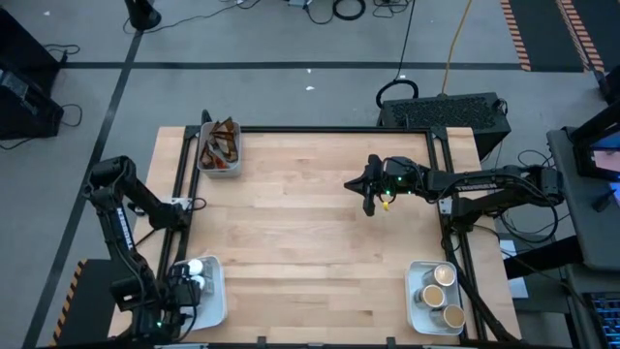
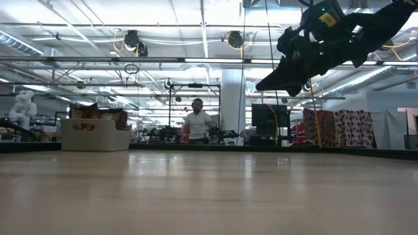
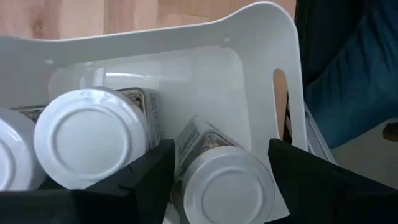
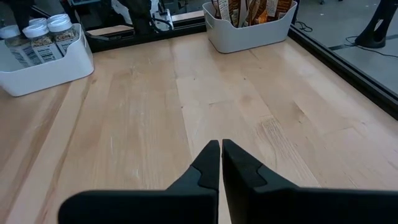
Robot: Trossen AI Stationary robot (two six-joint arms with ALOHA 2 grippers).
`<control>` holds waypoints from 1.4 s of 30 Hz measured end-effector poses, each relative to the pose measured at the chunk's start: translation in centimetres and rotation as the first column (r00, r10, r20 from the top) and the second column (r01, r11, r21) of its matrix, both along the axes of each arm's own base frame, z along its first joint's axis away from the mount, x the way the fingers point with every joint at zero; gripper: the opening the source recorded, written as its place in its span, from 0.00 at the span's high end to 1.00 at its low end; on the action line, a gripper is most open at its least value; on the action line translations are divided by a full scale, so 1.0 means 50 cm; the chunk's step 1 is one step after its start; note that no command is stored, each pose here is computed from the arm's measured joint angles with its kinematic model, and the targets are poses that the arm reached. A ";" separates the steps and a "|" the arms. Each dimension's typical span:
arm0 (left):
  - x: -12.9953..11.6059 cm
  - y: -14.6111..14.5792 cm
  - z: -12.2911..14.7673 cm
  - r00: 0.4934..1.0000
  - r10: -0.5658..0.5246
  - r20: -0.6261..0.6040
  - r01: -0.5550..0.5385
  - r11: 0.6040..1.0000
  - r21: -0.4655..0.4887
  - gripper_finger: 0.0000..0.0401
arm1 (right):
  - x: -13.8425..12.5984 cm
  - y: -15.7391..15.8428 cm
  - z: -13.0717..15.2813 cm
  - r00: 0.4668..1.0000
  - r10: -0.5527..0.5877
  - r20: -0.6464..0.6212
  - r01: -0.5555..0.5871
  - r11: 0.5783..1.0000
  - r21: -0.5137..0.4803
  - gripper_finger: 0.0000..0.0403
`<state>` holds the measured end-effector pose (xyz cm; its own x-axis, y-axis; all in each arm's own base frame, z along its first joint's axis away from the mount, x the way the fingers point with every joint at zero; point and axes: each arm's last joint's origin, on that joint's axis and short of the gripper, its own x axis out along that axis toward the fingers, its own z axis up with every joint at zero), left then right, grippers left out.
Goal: Sort spices by type
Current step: Put the white seasoning bottle into the bottom left white bin
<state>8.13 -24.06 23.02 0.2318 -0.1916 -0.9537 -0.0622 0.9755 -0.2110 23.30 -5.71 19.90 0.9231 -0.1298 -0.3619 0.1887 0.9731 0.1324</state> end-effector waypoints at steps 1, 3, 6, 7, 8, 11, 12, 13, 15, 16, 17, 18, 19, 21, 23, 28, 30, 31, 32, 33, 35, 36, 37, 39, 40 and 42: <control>0.000 0.000 0.000 1.000 0.000 -0.002 0.000 1.000 0.000 0.35 | 0.000 0.000 0.000 1.000 0.000 0.000 0.000 1.000 0.000 1.00; 0.000 0.000 0.000 1.000 -0.001 -0.004 0.001 1.000 -0.001 0.36 | 0.000 0.000 0.000 1.000 0.000 0.000 0.000 1.000 0.000 1.00; 0.000 0.000 0.000 1.000 -0.002 -0.006 0.002 1.000 0.000 0.37 | 0.000 0.000 0.000 1.000 0.001 0.000 -0.001 1.000 0.000 1.00; 0.000 0.000 0.000 1.000 -0.002 -0.006 0.002 1.000 0.000 0.37 | 0.000 0.000 0.000 1.000 0.001 0.000 -0.001 1.000 0.000 1.00; 0.000 0.000 0.000 1.000 -0.002 -0.006 0.002 1.000 0.000 0.37 | 0.000 0.000 0.000 1.000 0.000 0.000 0.000 1.000 0.000 1.00; 0.000 0.000 0.000 1.000 -0.002 -0.006 0.002 1.000 0.000 0.37 | 0.000 0.000 0.000 1.000 0.000 0.000 0.000 1.000 0.000 1.00; 0.000 0.000 0.000 1.000 -0.002 -0.006 0.002 1.000 0.000 0.37 | 0.000 0.000 0.000 1.000 0.000 0.000 0.000 1.000 0.000 1.00; 0.000 0.000 0.000 1.000 -0.003 -0.006 0.003 1.000 0.000 0.37 | 0.000 0.000 0.000 1.000 0.000 0.000 0.000 1.000 0.000 1.00; 0.000 0.000 0.000 1.000 -0.003 -0.006 0.003 1.000 0.000 0.37 | 0.000 0.000 0.000 1.000 0.000 0.000 0.000 1.000 0.000 1.00; -0.001 0.000 0.000 1.000 -0.004 -0.009 0.004 1.000 0.000 0.37 | 0.000 0.000 0.000 1.000 0.000 0.000 0.000 1.000 0.000 1.00; -0.001 0.000 0.000 1.000 -0.006 -0.018 0.006 1.000 -0.001 0.37 | 0.000 0.000 0.000 1.000 0.000 0.000 0.000 1.000 0.000 1.00; -0.002 0.001 0.000 0.999 -0.009 -0.034 0.009 1.000 -0.002 0.37 | 0.000 0.000 0.000 1.000 0.000 0.000 0.000 1.000 0.000 1.00; -0.003 0.001 0.000 0.999 -0.014 -0.052 0.014 1.000 -0.005 0.37 | 0.000 0.000 0.000 1.000 0.000 0.000 0.000 1.000 0.000 1.00; -0.005 0.001 0.001 0.996 -0.023 -0.088 0.022 1.000 -0.016 0.37 | 0.000 0.000 0.000 1.000 0.000 0.000 0.000 1.000 0.000 1.00; -0.006 0.001 0.000 0.994 -0.019 -0.104 0.017 1.000 -0.022 0.37 | 0.000 0.000 0.000 1.000 0.000 0.000 0.000 1.000 0.000 1.00; -0.007 0.001 0.000 0.993 -0.006 -0.115 0.003 1.000 -0.023 0.37 | 0.000 0.000 0.000 1.000 0.000 0.000 0.000 1.000 0.000 1.00; -0.004 0.002 0.000 0.994 -0.001 -0.114 -0.002 1.000 -0.022 0.37 | 0.000 0.000 0.000 1.000 0.000 0.000 0.000 1.000 -0.001 1.00; -0.002 0.003 0.000 0.993 0.005 -0.114 -0.007 1.000 -0.021 0.37 | 0.000 0.000 0.000 1.000 0.000 0.000 0.000 1.000 -0.001 1.00; 0.000 0.004 0.000 0.993 0.008 -0.116 -0.010 1.000 -0.019 0.37 | 0.000 0.000 0.000 1.000 0.001 0.000 -0.001 1.000 -0.001 1.00; 0.002 0.005 -0.001 0.993 0.010 -0.116 -0.011 1.000 -0.016 0.37 | 0.000 0.000 0.000 1.000 0.000 0.000 0.000 1.000 -0.001 1.00; 0.008 0.007 0.000 0.994 -0.001 -0.112 0.000 1.000 -0.012 0.37 | 0.000 0.000 0.000 1.000 0.000 0.000 0.000 1.000 -0.001 1.00; 0.011 0.008 0.001 0.994 -0.009 -0.108 0.008 1.000 -0.009 0.37 | 0.000 0.000 0.000 1.000 0.000 0.000 0.000 1.000 -0.001 1.00; 0.015 0.008 0.004 0.994 -0.018 -0.104 0.018 1.000 -0.007 0.37 | 0.000 0.000 0.000 1.000 0.000 0.001 0.000 1.000 -0.001 1.00; 0.024 0.007 0.013 0.995 -0.023 -0.094 0.021 1.000 -0.019 0.37 | 0.000 0.000 0.000 1.000 0.000 0.000 0.000 1.000 -0.001 1.00; 0.028 0.006 0.017 0.996 -0.017 -0.091 0.014 0.999 -0.029 0.37 | 0.000 0.000 0.000 1.000 0.000 0.001 0.000 1.000 -0.001 1.00; 0.034 0.007 0.025 0.995 -0.012 -0.100 0.007 0.999 -0.049 0.37 | 0.000 0.000 0.000 1.000 0.000 0.001 0.000 1.000 -0.001 1.00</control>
<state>9.84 -23.73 24.28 0.1335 -0.2403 -0.9615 -0.0763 0.9648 -0.2517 23.30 -5.72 19.91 0.9233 -0.1300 -0.3613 0.1885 0.9732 0.1318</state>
